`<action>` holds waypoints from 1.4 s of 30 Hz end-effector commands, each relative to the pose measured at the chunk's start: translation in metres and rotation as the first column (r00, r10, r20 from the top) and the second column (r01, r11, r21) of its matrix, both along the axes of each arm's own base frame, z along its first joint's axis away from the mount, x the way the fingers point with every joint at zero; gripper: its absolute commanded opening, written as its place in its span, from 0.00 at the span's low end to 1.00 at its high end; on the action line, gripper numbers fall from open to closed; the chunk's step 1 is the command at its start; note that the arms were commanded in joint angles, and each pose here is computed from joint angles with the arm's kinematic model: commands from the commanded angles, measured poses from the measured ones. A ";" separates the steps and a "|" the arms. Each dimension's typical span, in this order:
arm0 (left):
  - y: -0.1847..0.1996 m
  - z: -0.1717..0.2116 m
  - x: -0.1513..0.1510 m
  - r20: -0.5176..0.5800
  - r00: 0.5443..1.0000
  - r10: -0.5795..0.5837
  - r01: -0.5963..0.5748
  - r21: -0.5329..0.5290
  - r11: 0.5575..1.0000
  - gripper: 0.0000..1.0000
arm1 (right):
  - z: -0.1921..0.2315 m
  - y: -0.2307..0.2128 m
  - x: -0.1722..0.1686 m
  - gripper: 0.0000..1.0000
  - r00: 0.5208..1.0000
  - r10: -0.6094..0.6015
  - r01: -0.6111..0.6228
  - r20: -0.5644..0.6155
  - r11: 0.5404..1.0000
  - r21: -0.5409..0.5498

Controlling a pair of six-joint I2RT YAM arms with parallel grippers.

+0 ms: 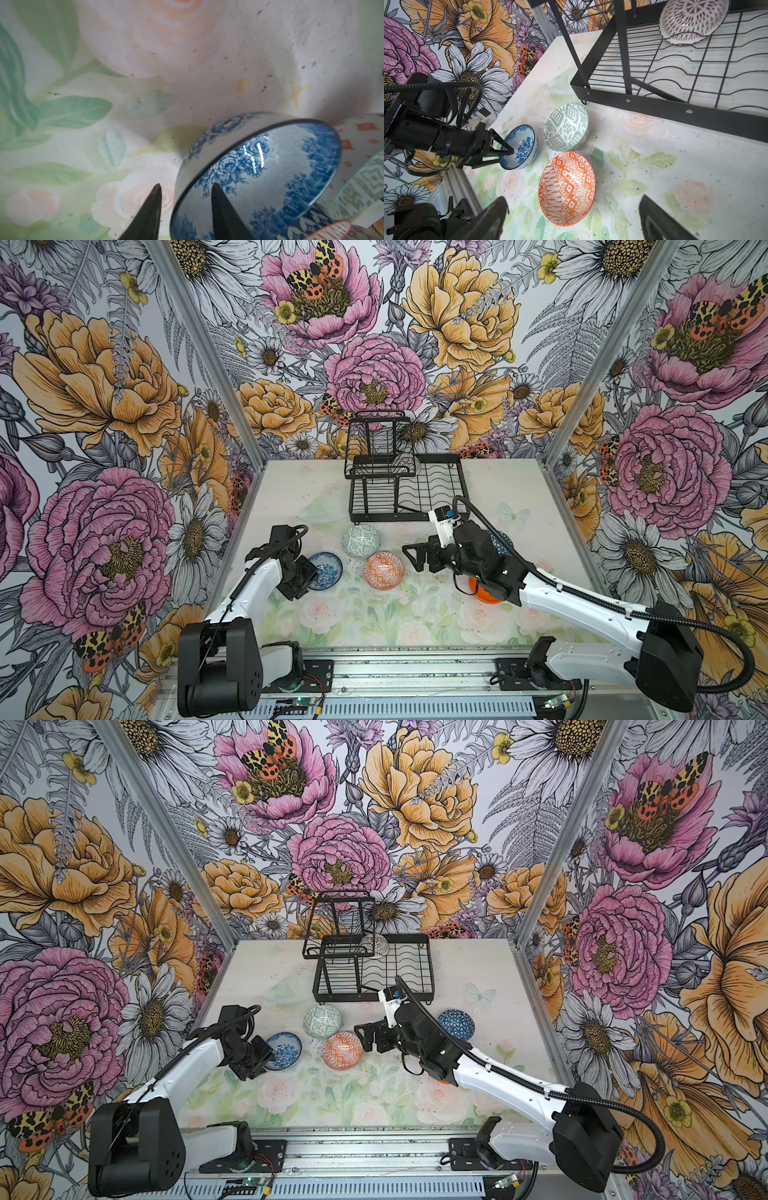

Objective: Load the bowls into the dish rack
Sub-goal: 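Grasp the blue floral bowl's rim with the left gripper while right hovers nearby, then lift the blue floral bowl toward the rack with the left gripper while right rises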

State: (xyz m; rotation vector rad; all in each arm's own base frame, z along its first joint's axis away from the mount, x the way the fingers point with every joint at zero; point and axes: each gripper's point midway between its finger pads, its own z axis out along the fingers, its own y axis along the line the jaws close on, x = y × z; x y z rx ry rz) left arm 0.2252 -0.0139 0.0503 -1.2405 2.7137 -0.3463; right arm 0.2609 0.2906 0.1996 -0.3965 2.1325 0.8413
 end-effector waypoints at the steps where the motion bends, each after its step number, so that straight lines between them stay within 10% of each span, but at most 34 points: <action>1: 0.004 -0.006 0.005 0.013 1.000 0.000 0.000 0.026 1.000 0.33 | 0.011 0.001 -0.006 1.00 0.998 0.039 -0.040 0.042 0.999 0.012; 14: 0.002 -0.005 0.015 0.034 0.999 -0.002 0.001 0.033 0.999 0.00 | 0.011 -0.005 -0.015 0.99 0.996 0.062 -0.063 0.068 0.998 0.011; 24: 0.003 0.063 0.047 0.268 0.962 0.044 -0.057 0.042 0.997 0.00 | 0.010 -0.008 -0.015 1.00 0.994 0.070 -0.068 0.081 0.997 -0.024; 33: 0.009 0.155 0.070 0.520 0.848 0.097 -0.153 0.067 0.986 0.00 | 0.067 -0.012 0.020 0.99 0.989 -0.068 0.072 0.133 0.997 -0.022; 42: -0.007 0.279 0.103 0.807 0.581 0.108 -0.240 0.043 0.970 0.00 | 0.177 -0.031 0.081 1.00 0.951 -0.286 0.265 0.121 0.950 0.164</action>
